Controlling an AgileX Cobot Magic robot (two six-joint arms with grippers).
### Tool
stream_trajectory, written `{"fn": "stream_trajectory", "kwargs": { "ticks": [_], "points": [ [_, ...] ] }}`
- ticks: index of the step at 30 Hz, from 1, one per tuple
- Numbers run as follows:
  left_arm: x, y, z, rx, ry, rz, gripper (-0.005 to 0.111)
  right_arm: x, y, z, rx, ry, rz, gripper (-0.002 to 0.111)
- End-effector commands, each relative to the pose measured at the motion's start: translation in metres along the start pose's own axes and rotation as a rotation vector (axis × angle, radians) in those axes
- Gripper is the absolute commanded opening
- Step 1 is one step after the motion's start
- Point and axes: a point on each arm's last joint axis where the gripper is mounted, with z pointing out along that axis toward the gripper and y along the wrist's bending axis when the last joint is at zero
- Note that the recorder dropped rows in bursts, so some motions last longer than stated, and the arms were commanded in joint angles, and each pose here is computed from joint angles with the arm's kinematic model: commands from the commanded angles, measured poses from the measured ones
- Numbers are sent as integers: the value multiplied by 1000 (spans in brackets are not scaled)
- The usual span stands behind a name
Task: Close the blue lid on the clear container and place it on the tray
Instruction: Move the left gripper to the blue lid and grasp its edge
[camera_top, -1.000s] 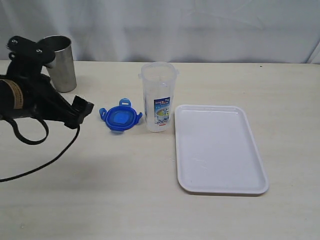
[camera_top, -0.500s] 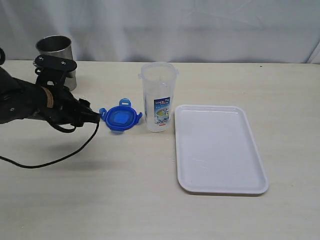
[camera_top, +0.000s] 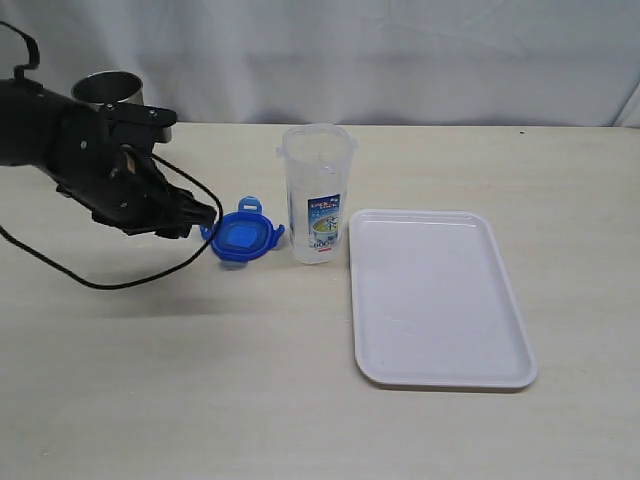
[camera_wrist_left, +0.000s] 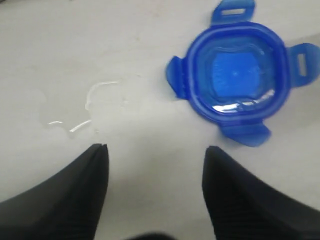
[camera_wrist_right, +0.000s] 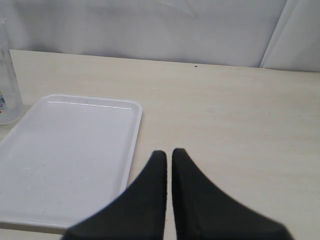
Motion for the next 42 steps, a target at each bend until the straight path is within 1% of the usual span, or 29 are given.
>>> {"fn": "stream_trajectory", "kwargs": {
  "ticks": [1,4,6,7,10,14,16,17,19,20,22,23,25,26,28,31,37,40,42],
  "points": [
    [-8,-4,-9,199,61,-34,53,0,0,0,-1,-1,1,4],
    [-13,2,-13,326,42,-97,53,0,0,0,-1,-1,1,4],
    [-15,8,-14,374,20,-120,53,0,0,0,-1,-1,1,4],
    [-15,10,-13,372,11,-108,53,0,0,0,-1,-1,1,4],
    [-19,14,-9,312,-44,-43,53,0,0,0,-1,-1,1,4],
    [-21,11,5,263,-83,-34,52,0,0,0,-1,-1,1,4],
    [-17,8,24,239,-75,-32,52,0,0,0,-1,-1,1,4],
    [-14,9,34,225,-65,-39,52,0,0,0,-1,-1,1,4],
    [-12,11,45,205,-64,-44,51,0,0,0,-1,-1,1,4],
    [-11,12,47,198,-67,-46,49,0,0,0,-1,-1,1,4],
    [-13,14,50,173,-95,-51,36,0,0,0,-1,-1,1,4],
    [-14,15,50,169,-101,-51,33,0,0,0,-1,-1,1,4],
    [-14,14,50,168,-103,-34,37,0,0,0,-1,-1,1,4],
    [-13,13,51,168,-102,-33,42,0,0,0,-1,-1,1,4],
    [-12,14,56,162,-105,-53,47,0,0,0,-1,-1,1,4],
    [-12,15,60,147,-115,-64,47,0,0,0,-1,-1,1,4],
    [-13,14,61,152,-122,-99,47,0,0,0,-1,-1,1,4],
    [-14,10,61,147,-135,-89,47,0,0,0,-1,-1,1,4],
    [-15,3,61,145,-147,-70,47,0,0,0,-1,-1,1,4]
  ]
}}
